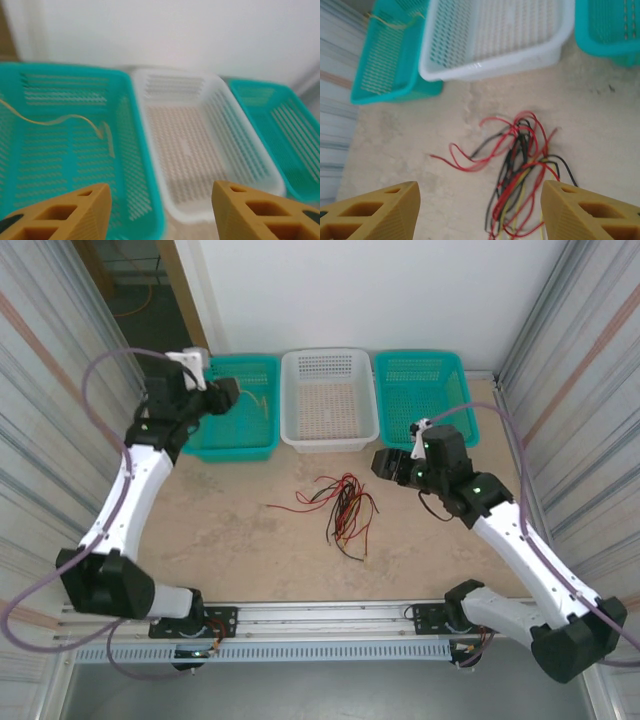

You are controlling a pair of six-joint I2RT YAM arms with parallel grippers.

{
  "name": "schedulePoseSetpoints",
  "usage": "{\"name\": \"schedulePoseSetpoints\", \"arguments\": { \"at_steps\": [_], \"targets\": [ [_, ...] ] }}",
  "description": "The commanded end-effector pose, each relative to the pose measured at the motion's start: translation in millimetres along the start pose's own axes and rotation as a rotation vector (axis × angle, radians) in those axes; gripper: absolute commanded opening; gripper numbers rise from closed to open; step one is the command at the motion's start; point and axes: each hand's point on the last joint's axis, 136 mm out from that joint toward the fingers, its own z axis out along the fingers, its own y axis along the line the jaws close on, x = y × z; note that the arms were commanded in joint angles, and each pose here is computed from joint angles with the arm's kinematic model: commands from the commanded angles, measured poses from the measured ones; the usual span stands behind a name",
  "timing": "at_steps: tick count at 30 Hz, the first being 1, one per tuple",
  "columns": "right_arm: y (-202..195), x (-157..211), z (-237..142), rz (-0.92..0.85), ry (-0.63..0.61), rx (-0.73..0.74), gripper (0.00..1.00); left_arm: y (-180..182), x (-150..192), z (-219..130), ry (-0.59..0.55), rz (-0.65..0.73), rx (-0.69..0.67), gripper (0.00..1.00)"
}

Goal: Untangle the cables

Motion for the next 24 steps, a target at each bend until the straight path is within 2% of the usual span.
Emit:
{"name": "schedulePoseSetpoints", "arguments": {
  "at_steps": [1,3,6,10,14,18,24],
  "targets": [
    [-9,18,24,0.042,0.043,0.031,0.62,-38,61,-8,0.128,0.062,0.057,0.58],
    [-15,34,41,0.029,0.092,0.060,0.58,-63,89,-17,0.160,0.093,0.117,0.61],
    [-25,55,60,0.013,0.162,0.094,0.53,-81,120,-24,0.178,0.062,0.166,0.63],
    [-36,68,76,-0.002,0.219,0.136,0.51,-82,170,-14,0.282,0.013,0.174,0.65],
    [-41,70,84,-0.006,0.235,0.164,0.51,-79,219,0,0.422,0.113,0.102,0.62],
    [-53,78,91,-0.001,0.261,0.214,0.52,-89,238,6,0.481,0.193,0.076,0.60],
    [-38,95,103,-0.018,0.313,0.172,0.50,-109,253,9,0.496,0.225,0.125,0.59]
  ]
}}
